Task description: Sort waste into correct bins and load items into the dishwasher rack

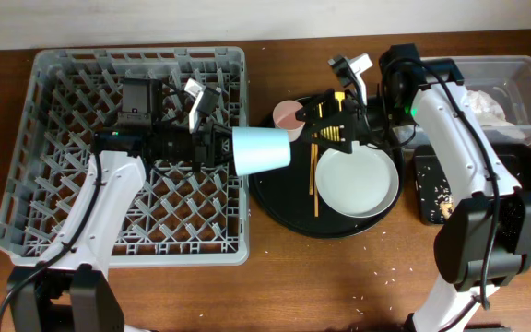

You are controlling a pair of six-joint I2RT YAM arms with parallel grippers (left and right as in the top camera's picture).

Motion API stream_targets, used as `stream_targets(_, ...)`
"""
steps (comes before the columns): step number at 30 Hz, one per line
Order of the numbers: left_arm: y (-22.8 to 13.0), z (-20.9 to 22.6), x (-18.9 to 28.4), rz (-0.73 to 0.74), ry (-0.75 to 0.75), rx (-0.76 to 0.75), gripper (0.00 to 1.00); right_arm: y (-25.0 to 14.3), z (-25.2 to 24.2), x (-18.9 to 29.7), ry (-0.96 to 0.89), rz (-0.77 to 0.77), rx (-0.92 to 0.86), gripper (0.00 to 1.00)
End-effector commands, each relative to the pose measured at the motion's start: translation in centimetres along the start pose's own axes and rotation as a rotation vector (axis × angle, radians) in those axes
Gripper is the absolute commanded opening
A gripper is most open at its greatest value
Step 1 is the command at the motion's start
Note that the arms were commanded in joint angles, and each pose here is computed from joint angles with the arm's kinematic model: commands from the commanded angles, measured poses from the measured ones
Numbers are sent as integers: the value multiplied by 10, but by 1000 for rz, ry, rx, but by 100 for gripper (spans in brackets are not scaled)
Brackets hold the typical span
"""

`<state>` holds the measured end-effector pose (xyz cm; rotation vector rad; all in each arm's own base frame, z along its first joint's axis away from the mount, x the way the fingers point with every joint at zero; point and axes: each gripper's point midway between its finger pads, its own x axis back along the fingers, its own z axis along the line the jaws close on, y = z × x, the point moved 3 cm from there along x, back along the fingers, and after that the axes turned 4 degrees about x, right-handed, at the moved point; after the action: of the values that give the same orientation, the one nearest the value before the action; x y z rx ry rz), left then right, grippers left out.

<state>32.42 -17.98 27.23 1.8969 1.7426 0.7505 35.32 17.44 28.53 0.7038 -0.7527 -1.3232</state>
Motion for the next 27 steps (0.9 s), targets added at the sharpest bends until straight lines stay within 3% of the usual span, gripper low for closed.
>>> stream_targets(1, 2, 3, 2, -7, 8, -6, 1, 1, 6, -8, 31, -1, 8, 98)
stream_targets(18, 2, 11, 2, -5, 53, -17, 1, 1, 15, -24, 83, 2, 23, 98)
stream_targets(25, 3, 10, 2, -6, 50, -23, 1, -7, 27, -59, 149, 70, 74, 99)
stream_targets(27, 3, 10, 2, -6, 49, -23, 1, -6, 25, -55, 142, 65, 75, 93)
